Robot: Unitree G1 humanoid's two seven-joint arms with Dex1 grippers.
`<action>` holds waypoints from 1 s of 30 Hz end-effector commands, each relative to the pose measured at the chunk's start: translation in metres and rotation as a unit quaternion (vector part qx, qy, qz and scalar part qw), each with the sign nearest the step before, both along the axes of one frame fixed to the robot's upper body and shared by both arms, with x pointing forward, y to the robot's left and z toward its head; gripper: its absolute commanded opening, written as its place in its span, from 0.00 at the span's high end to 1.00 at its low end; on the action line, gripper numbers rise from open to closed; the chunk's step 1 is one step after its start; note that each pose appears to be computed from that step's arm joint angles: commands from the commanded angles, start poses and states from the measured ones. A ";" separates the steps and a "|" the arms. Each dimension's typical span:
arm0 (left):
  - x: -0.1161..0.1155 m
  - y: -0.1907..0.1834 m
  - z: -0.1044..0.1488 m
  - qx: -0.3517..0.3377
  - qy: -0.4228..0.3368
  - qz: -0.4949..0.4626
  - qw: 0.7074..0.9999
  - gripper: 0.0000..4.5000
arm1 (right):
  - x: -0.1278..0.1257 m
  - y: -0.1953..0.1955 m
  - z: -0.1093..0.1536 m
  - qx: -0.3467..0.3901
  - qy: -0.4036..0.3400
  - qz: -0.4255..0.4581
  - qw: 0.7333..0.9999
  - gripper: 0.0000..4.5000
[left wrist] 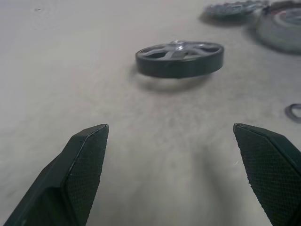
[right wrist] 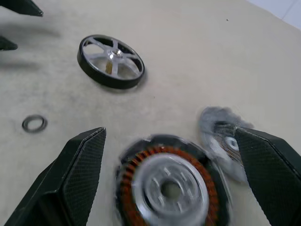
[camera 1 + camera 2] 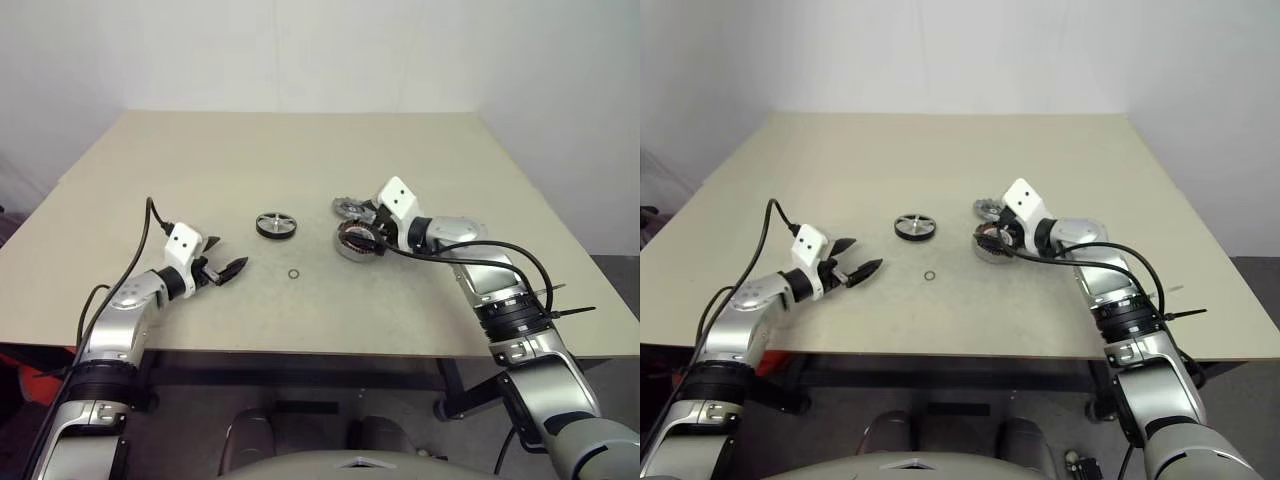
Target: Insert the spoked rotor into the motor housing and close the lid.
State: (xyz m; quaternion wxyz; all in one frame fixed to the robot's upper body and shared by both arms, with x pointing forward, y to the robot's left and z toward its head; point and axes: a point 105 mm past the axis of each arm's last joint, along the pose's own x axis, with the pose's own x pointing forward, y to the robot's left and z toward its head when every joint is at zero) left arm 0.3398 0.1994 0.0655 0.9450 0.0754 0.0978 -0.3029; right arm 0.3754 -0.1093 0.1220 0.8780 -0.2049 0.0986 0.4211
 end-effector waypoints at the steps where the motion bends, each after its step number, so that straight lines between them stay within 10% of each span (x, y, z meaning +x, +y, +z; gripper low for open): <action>1: 0.005 -0.002 0.014 0.004 -0.028 -0.005 1.000 0.01 | 0.006 0.001 0.009 -0.007 -0.021 0.007 1.000 0.00; 30: 0.001 -0.003 0.009 0.000 -0.029 0.005 1.000 0.01 | -0.013 -0.001 -0.056 -0.133 0.072 0.103 0.983 0.00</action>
